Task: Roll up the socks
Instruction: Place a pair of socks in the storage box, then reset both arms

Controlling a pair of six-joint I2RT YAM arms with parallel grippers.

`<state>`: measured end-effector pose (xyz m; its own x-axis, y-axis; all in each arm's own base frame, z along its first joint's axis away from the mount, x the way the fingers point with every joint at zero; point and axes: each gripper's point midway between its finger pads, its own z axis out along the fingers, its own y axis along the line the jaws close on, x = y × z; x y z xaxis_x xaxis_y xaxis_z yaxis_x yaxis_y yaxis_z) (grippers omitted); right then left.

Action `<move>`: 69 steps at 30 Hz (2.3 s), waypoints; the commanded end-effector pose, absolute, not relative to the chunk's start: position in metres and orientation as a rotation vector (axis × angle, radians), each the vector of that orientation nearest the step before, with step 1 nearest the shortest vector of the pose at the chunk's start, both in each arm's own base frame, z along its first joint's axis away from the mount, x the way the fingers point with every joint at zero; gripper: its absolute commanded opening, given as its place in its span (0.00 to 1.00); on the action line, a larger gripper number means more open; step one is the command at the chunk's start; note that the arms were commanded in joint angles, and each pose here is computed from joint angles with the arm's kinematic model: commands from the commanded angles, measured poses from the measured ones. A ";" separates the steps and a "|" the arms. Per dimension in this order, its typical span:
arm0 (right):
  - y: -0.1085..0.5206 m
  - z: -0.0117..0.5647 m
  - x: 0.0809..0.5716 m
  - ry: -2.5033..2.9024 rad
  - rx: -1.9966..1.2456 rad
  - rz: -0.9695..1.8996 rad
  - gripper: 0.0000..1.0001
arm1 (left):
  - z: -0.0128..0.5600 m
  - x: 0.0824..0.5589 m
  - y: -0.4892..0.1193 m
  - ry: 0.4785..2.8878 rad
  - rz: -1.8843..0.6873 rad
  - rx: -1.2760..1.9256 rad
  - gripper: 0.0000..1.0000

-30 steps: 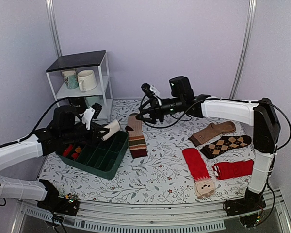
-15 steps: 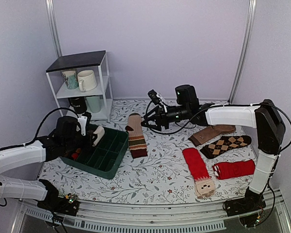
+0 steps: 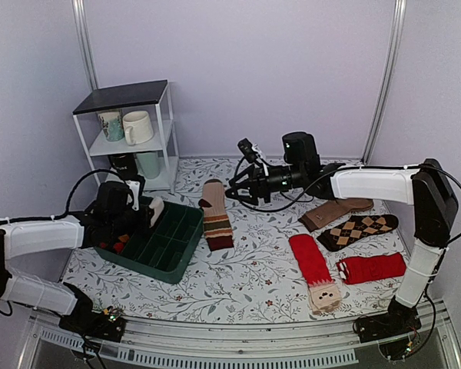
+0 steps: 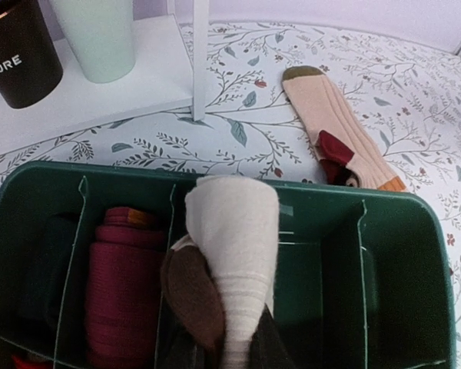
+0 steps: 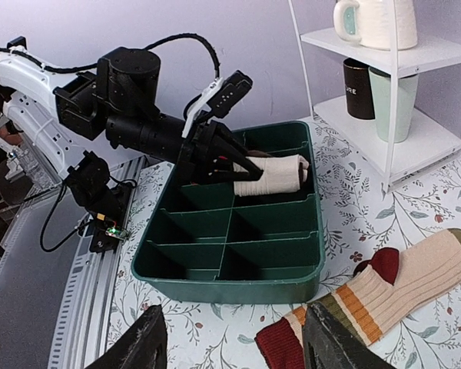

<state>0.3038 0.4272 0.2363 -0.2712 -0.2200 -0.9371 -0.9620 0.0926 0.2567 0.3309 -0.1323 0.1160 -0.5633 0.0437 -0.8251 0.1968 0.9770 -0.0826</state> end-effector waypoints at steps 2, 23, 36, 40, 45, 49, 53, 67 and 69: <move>0.422 0.257 0.295 1.555 -1.195 1.254 0.59 | 0.122 0.352 -0.131 2.150 -0.142 0.141 0.00; 0.413 0.248 0.287 1.606 -1.180 1.283 0.59 | 0.060 0.358 -0.141 2.374 -0.119 0.169 0.00; 0.409 0.242 0.285 1.623 -1.175 1.277 0.59 | 0.034 0.353 -0.147 2.575 -0.124 0.242 0.28; 0.408 0.240 0.285 1.626 -1.176 1.276 0.58 | 0.040 0.354 -0.147 2.574 -0.117 0.235 0.42; 0.408 0.241 0.285 1.618 -1.178 1.276 0.59 | 0.052 0.360 -0.151 2.548 -0.145 0.231 0.57; 0.407 0.242 0.288 1.623 -1.164 1.265 0.59 | 0.072 0.365 -0.154 2.496 -0.159 0.232 0.92; 0.407 0.243 0.292 1.636 -1.142 1.256 0.63 | 0.098 0.370 -0.154 2.432 -0.167 0.228 0.99; 0.370 0.247 0.336 1.801 -0.862 1.199 1.00 | 0.203 0.366 -0.149 2.161 -0.215 0.216 0.99; 0.355 0.236 0.352 1.889 -0.738 1.121 1.00 | 0.213 0.364 -0.143 2.118 -0.185 0.214 1.00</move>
